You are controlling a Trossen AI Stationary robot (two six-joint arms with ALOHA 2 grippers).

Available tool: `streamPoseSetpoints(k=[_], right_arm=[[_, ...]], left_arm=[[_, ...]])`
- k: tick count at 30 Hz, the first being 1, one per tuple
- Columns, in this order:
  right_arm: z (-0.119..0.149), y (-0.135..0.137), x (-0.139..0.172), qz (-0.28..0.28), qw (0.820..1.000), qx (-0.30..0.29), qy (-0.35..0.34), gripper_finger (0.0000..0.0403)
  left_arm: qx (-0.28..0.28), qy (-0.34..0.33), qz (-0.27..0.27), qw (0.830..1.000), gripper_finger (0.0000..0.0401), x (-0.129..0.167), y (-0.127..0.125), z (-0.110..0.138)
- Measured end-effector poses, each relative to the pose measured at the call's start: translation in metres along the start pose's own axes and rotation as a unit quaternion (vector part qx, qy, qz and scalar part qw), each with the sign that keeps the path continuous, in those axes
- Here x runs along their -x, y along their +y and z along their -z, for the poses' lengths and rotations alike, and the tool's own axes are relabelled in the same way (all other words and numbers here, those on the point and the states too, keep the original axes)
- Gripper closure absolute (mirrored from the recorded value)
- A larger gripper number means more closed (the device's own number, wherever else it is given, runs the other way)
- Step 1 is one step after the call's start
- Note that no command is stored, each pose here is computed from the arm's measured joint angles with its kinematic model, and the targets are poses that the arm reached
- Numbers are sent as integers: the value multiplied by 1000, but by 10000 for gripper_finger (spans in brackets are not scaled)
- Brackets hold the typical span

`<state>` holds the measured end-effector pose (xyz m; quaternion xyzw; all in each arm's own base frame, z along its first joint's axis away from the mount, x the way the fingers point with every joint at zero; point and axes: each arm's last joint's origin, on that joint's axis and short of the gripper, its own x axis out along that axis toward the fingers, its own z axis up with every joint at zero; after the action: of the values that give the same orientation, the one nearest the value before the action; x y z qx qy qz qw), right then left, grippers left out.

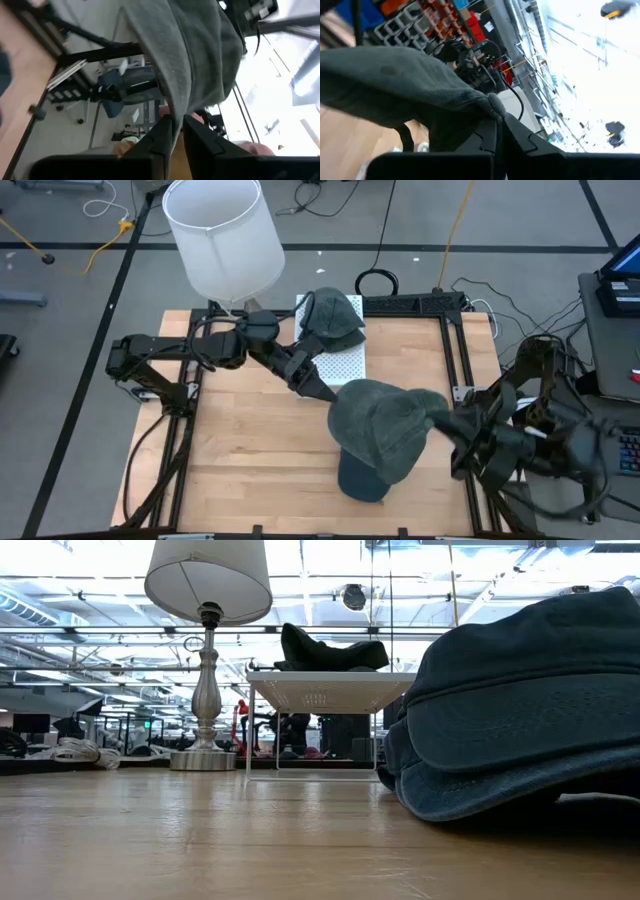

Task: Pick & Place hat
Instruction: Stack the black cap on top of the other black caps on the shelf

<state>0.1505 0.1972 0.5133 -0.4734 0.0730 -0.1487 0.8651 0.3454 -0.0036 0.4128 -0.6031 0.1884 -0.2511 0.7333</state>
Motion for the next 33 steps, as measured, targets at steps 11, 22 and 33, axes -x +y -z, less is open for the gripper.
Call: streamPoseSetpoints(k=[11,22,33], right_arm=[[15,-44,3,25,995,-96,-11,402],[27,-71,9,38,987,-157,-25,402],[33,-74,-7,68,987,-147,10,403]], left_arm=[[-207,-18,-13,978,335,0,-7,11],[-354,-98,-223,903,334,-9,1,50],[-357,-270,-348,824,334,-23,-9,99]])
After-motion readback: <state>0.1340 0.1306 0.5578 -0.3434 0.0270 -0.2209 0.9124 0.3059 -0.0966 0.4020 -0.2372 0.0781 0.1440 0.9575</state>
